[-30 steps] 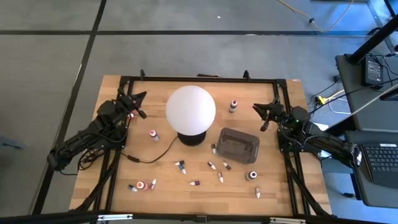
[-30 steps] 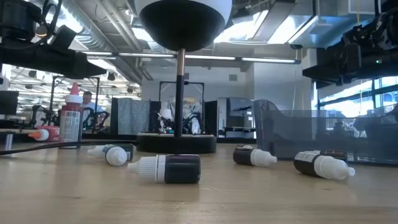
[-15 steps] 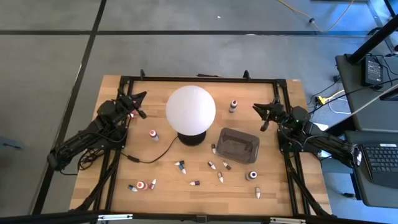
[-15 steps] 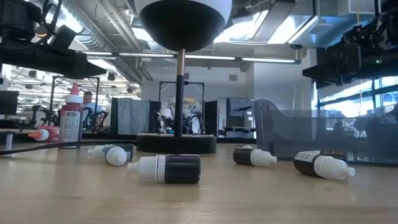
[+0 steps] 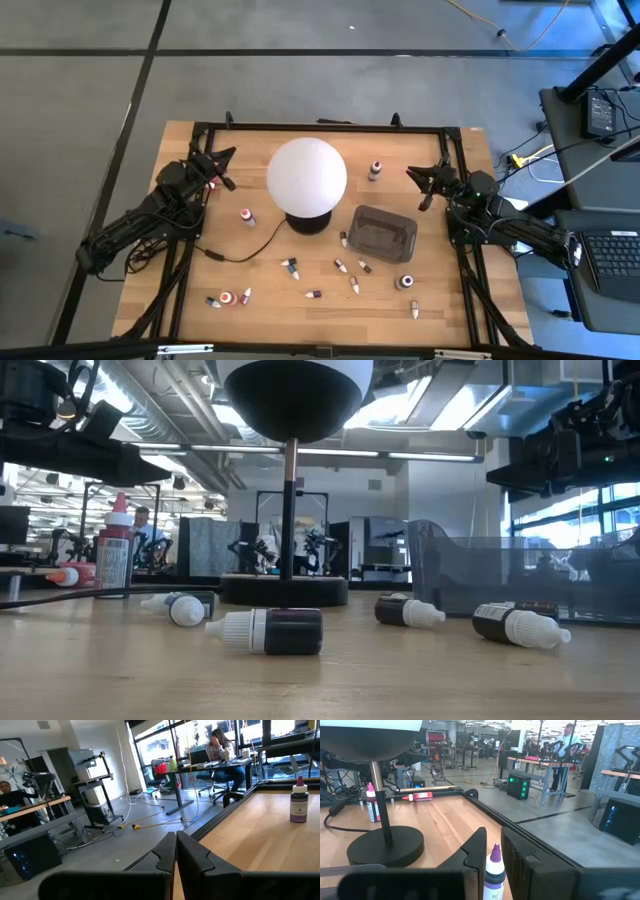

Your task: Pick & Place food coloring

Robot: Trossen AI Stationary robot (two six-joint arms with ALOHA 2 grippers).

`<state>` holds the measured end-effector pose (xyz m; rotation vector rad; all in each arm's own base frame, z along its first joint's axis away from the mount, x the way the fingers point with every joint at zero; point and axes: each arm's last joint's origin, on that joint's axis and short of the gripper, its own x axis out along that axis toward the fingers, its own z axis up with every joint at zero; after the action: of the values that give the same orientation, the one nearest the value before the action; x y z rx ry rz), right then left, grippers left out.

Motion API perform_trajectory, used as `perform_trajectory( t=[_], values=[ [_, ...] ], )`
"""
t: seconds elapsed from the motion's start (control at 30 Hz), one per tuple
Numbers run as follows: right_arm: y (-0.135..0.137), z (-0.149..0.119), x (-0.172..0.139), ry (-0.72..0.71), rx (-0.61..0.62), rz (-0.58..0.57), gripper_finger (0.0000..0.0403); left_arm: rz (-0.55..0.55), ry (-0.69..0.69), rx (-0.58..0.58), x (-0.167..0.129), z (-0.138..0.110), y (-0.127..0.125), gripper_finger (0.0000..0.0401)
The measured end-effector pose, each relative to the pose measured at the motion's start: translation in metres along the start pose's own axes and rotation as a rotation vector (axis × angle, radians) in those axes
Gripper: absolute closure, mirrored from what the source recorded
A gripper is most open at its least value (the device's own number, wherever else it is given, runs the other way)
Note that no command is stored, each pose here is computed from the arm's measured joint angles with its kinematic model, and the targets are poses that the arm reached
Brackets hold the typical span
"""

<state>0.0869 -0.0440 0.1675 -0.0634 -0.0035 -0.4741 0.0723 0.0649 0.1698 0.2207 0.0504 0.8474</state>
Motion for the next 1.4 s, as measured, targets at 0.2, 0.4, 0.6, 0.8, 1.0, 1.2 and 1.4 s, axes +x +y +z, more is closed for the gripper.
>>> perform_trajectory(
  t=[0.2,0.4,0.6,0.8,1.0,1.2,1.4],
  values=[
    [0.0000,-0.0001,0.0000,0.000,0.000,0.000,0.0341,0.000,0.000,0.000,0.0000,0.0001,0.0000,0.0393],
    [0.0000,0.0000,0.0000,0.000,0.000,0.000,0.0341,0.000,0.000,0.000,0.0000,0.0000,0.0000,0.0389],
    [0.0000,-0.0001,0.0000,0.000,0.004,0.000,0.0341,0.000,-0.001,0.000,0.0000,0.0001,0.0000,0.0393],
    [-0.0001,0.0013,0.0000,-0.013,0.086,0.000,0.0341,0.000,0.000,0.000,0.0000,0.0000,0.0000,0.0390],
    [-0.0001,0.0020,0.0000,-0.021,0.213,0.001,0.0341,0.000,0.000,0.000,0.0000,0.0000,0.0000,0.0390],
    [0.0001,0.0011,0.0000,-0.011,0.237,0.005,0.0340,0.018,0.000,0.004,0.0000,0.0003,0.0006,0.0392],
    [0.0002,0.0011,0.0000,-0.011,0.239,0.009,0.0308,0.036,0.000,-0.001,0.0000,0.0005,0.0011,0.0389]
  ],
)
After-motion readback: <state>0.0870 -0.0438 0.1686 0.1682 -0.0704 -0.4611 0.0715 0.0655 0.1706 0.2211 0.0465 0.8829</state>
